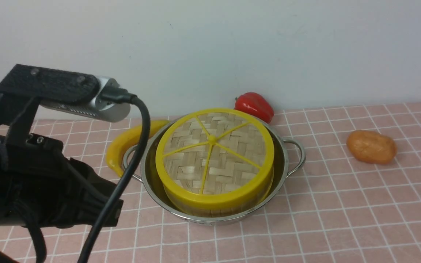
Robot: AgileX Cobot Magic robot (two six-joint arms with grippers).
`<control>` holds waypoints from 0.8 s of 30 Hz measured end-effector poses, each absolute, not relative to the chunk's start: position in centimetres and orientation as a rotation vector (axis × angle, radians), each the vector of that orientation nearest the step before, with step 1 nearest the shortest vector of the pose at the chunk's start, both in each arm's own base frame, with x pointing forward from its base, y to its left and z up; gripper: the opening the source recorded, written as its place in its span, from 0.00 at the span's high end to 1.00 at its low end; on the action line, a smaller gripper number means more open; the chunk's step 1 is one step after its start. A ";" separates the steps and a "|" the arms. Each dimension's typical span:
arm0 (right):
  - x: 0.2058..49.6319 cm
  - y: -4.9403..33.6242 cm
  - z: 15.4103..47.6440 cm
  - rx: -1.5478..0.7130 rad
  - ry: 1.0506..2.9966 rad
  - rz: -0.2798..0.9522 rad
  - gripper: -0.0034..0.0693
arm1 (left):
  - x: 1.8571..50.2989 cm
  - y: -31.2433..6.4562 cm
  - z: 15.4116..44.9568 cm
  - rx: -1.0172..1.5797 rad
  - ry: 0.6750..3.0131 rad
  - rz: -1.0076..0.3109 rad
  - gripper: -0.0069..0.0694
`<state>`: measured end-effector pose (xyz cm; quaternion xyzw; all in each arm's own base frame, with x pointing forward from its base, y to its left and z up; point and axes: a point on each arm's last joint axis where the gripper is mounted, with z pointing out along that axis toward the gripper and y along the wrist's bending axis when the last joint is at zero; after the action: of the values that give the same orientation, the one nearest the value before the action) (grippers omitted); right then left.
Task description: Place the steamer in the pot on the pink tablecloth, and put the lid on the steamer.
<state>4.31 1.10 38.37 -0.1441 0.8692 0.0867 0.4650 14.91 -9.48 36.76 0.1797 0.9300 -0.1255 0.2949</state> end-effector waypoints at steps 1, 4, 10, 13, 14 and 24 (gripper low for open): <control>4.3 1.2 38.4 -0.355 2.136 0.222 0.54 | 14.9 -9.5 36.8 0.478 2.475 -0.334 0.94; 4.2 1.4 38.3 -0.359 2.143 0.265 0.54 | 14.9 -9.5 36.8 0.478 2.475 -0.334 0.94; 3.9 2.0 38.3 -0.366 2.155 0.358 0.54 | 14.9 -9.2 36.9 0.467 2.469 -0.327 0.93; 3.7 2.3 38.3 -0.370 2.160 0.405 0.54 | 14.6 -8.5 37.2 0.446 2.442 -0.309 0.92; 3.7 2.4 38.3 -0.371 2.162 0.422 0.54 | 14.4 -8.0 37.5 0.440 2.413 -0.300 0.92; 3.0 3.4 38.5 -0.385 2.175 0.602 0.54 | 10.1 -1.9 35.6 0.181 1.681 -0.115 0.87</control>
<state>3.02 3.44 38.46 -0.1529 0.8650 0.2396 0.4134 10.09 -1.89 35.65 0.0802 0.7435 -0.0510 0.6620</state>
